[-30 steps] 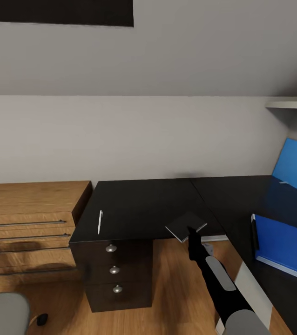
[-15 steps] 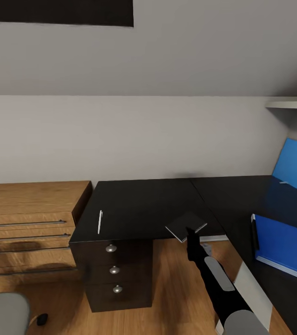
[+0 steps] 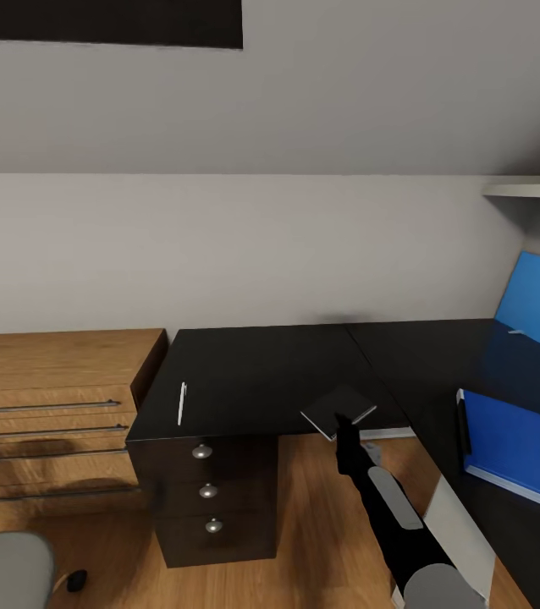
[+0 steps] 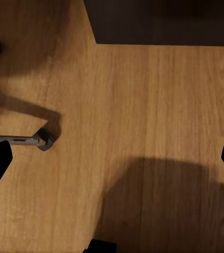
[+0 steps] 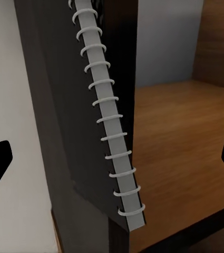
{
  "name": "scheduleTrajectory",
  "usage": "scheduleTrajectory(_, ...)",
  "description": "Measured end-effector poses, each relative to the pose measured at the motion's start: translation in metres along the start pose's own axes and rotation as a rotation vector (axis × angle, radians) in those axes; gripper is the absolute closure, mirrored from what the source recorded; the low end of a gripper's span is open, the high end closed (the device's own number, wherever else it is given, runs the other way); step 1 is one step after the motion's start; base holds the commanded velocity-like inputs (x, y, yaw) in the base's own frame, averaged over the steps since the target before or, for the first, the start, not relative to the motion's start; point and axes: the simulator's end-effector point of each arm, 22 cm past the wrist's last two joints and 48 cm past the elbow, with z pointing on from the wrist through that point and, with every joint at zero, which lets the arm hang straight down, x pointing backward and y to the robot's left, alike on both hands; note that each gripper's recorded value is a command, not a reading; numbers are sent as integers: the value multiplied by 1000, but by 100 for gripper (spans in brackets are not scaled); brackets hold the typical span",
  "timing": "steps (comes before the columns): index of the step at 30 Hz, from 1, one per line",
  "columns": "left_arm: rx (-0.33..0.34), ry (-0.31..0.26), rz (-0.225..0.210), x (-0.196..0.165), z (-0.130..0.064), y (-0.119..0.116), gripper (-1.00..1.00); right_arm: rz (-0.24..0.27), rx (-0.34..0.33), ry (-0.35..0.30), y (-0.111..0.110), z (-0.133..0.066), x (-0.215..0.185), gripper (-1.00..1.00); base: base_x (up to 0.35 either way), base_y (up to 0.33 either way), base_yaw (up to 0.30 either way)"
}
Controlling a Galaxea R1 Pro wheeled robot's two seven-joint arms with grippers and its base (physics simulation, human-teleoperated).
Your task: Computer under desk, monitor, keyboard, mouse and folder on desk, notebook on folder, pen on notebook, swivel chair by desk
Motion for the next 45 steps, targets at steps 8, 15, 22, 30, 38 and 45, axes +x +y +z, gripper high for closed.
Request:
scheduleTrajectory(8, 0, 0, 0, 0, 0, 0, -100, 2, 0, 3, 0, 0, 2, -100, 0, 0, 0)
scheduleTrajectory(15, 0, 0, 0, 0, 0, 0, -100, 2, -1, 3, 0, 0, 2, 100, 0, 0, 0)
scheduleTrajectory(22, 0, 0, 0, 0, 0, 0, -100, 0, -1, 3, 0, 0, 3, 100, 0, 0, 0)
scheduleTrajectory(30, -1, 0, 0, 0, 0, 0, -100, 1, -3, 3, 1, 0, 3, 100, 0, 0, 0)
scheduleTrajectory(38, -2, 1, 0, 0, 0, 1, -100, 2, -5, 2, 1, 0, 2, 100, 0, 0, 0)
scheduleTrajectory(45, -2, 1, 1, -8, -10, 3, -100, 2, -6, 1, 14, -4, 1, 100, 0, 0, 0)
